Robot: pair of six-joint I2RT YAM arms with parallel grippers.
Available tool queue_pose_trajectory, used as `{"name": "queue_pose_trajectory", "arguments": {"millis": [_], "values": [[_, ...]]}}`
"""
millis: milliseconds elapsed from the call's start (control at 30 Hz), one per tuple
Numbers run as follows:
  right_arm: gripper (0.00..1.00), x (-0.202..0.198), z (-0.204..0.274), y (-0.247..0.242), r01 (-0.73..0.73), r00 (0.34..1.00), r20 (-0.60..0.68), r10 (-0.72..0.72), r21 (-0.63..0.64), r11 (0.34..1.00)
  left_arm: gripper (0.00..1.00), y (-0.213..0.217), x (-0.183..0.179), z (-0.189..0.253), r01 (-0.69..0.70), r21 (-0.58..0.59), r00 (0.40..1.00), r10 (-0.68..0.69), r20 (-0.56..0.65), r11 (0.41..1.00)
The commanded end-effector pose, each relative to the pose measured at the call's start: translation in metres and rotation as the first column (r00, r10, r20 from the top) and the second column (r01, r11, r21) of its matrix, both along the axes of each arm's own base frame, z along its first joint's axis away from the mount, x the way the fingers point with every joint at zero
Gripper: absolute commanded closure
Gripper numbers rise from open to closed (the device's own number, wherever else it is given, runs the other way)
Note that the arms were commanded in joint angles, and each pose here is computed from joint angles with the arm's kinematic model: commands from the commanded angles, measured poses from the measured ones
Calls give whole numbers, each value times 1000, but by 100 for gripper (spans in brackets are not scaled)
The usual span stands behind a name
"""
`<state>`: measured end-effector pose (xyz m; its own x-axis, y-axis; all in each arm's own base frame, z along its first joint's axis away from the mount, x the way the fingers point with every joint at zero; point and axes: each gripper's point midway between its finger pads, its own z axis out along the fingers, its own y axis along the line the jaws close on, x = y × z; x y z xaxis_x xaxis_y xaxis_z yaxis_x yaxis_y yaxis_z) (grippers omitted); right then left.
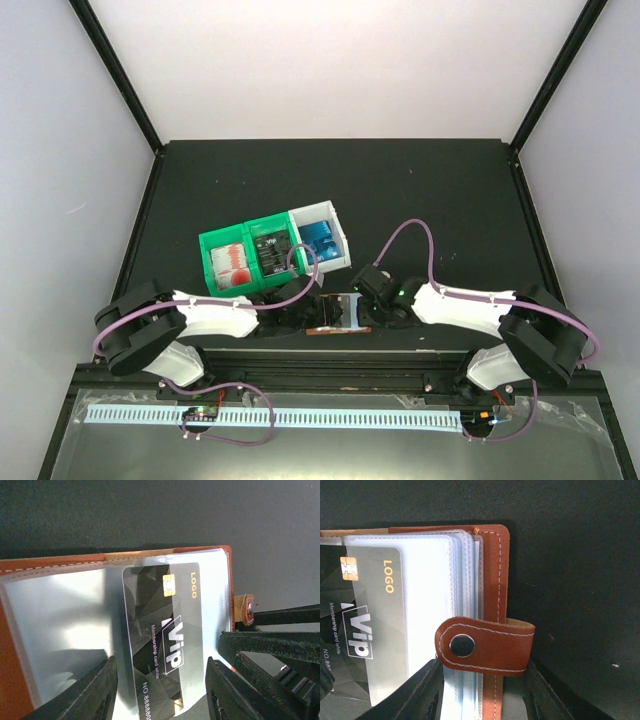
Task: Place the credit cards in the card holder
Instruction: Insert the credit card into the card holder.
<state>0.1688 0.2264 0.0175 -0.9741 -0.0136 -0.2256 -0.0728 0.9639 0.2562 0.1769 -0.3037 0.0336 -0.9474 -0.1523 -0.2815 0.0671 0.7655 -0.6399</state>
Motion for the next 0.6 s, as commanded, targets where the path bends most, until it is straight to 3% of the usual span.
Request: {"name": "queue_pose_trajectory", "arguments": {"millis": [0,167,567], "values": [[54,-10,-12,-6,-10,999,-43,9,-17,1000,53,0,1,3,22,46,999,-24,25,999],[54,-10,-12,-5,-15,999,-45,14,-14,1000,66,-16,1,8,85,30,995,-87,48,996],[54,-10,-11,-5,-11,999,-34,11,-3,1000,66,-38,-7,6,159,106,985,-166,54,982]]}}
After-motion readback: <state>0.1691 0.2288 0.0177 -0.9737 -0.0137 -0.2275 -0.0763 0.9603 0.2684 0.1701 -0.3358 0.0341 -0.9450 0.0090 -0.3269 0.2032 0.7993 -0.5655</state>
